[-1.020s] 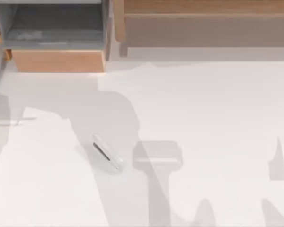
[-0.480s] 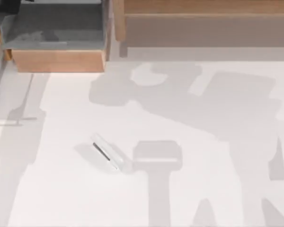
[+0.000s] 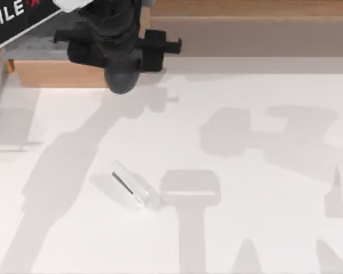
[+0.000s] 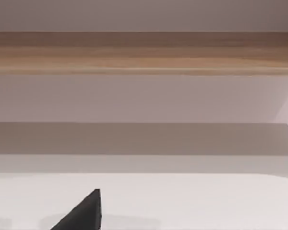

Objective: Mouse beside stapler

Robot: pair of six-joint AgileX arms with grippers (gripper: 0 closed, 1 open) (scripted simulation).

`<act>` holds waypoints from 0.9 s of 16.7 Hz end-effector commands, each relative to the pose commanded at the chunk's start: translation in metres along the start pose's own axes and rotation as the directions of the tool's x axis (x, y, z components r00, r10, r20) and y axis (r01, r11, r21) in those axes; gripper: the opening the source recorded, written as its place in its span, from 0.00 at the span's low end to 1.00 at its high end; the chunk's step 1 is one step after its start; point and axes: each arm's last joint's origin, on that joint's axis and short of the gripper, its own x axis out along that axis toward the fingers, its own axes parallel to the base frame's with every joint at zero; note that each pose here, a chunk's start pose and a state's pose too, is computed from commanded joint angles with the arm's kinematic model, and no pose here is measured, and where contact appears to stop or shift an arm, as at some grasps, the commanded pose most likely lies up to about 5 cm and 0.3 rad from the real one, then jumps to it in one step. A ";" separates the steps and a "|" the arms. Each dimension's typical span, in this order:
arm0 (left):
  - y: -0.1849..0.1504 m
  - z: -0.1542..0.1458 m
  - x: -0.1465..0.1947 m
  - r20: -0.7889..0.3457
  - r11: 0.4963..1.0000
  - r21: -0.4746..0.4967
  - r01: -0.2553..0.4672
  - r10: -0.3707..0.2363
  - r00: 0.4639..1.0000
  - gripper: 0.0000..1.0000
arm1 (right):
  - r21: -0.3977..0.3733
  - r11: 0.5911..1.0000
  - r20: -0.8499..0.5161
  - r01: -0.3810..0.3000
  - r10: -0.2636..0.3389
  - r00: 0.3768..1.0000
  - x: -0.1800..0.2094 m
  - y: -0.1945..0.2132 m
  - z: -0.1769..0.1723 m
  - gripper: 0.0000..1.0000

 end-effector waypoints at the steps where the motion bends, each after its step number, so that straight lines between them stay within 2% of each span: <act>1: -0.020 -0.011 0.008 -0.027 1.000 -0.008 0.020 -0.020 0.999 0.00 | 0.000 1.000 0.000 0.000 0.000 1.000 0.000 0.000 0.000 1.00; 4: -0.071 -0.047 0.031 -0.122 0.998 -0.043 0.052 -0.056 0.991 0.00 | 0.000 1.000 0.000 0.000 0.000 1.000 0.000 0.000 0.000 1.00; 7: -0.104 -0.081 0.051 -0.215 0.995 -0.088 0.039 -0.057 0.975 0.00 | 0.000 1.000 0.000 0.000 0.000 1.000 0.000 0.000 0.000 1.00; 10: -0.117 -0.102 0.064 -0.276 0.993 -0.118 0.009 -0.042 0.960 0.00 | 0.000 1.000 0.000 0.000 0.000 1.000 0.000 0.000 0.000 1.00; 15: -0.119 -0.105 0.066 -0.285 0.992 -0.123 0.003 -0.038 0.958 0.00 | 0.000 1.000 0.000 0.000 0.000 1.000 0.000 0.000 0.000 1.00</act>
